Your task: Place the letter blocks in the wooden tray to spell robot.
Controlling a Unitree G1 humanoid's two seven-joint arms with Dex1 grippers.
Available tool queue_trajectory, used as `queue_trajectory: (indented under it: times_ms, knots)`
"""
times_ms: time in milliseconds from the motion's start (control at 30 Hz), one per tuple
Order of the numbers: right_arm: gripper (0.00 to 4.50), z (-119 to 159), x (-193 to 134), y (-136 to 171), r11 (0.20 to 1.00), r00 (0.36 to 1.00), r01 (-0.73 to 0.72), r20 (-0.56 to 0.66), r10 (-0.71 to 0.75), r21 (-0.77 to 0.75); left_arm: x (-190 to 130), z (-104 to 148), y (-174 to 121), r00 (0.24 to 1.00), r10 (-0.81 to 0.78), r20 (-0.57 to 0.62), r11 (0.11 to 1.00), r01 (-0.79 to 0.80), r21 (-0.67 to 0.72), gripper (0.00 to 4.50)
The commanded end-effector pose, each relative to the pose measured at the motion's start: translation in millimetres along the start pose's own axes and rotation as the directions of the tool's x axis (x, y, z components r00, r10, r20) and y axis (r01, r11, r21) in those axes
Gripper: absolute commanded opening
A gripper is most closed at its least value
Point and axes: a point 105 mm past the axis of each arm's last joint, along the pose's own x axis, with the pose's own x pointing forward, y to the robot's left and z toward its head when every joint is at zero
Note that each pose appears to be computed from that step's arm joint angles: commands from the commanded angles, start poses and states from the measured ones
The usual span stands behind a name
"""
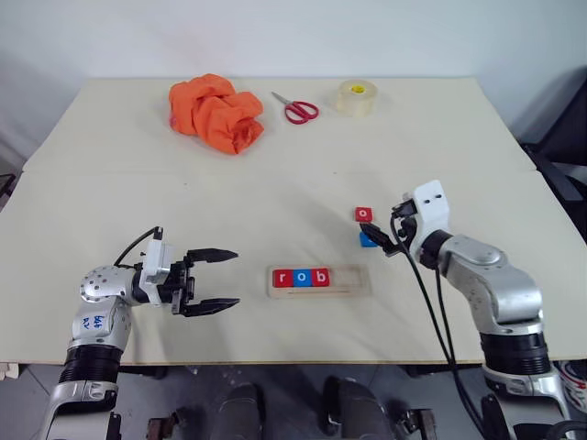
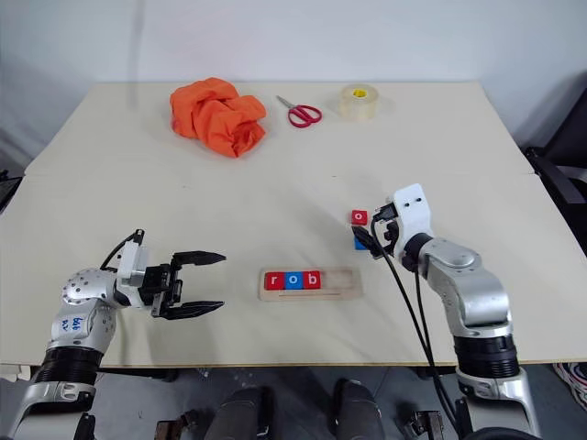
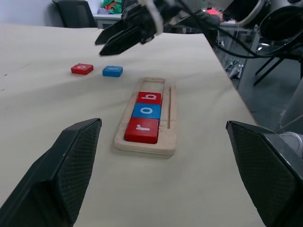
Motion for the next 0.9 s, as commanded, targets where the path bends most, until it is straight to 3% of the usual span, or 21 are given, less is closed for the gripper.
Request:
queue_trajectory:
  times_ms: [33,267,533,900]
  knots:
    - [4.49,11,10,3,1.0,0.999,0.022,0.048,-0.021,-0.008,-2,9,0,1.0,0.014,0.016,0.999,-0.014,0.033,4.5]
    - [4.49,0,36,10,0.994,0.995,0.095,0.009,-0.095,0.048,-2,8,-1,0.999,0.029,0.017,0.999,-0.03,0.033,4.5]
    - [4.49,-4,42,2,0.975,0.979,0.206,-0.005,-0.206,0.085,-1,9,0,0.999,0.037,0.022,0.999,-0.038,0.037,4.5]
    - [4.49,18,39,14,0.993,0.99,0.12,0.076,-0.122,0.021,1,8,3,0.999,0.037,0.027,0.998,-0.038,0.04,4.5]
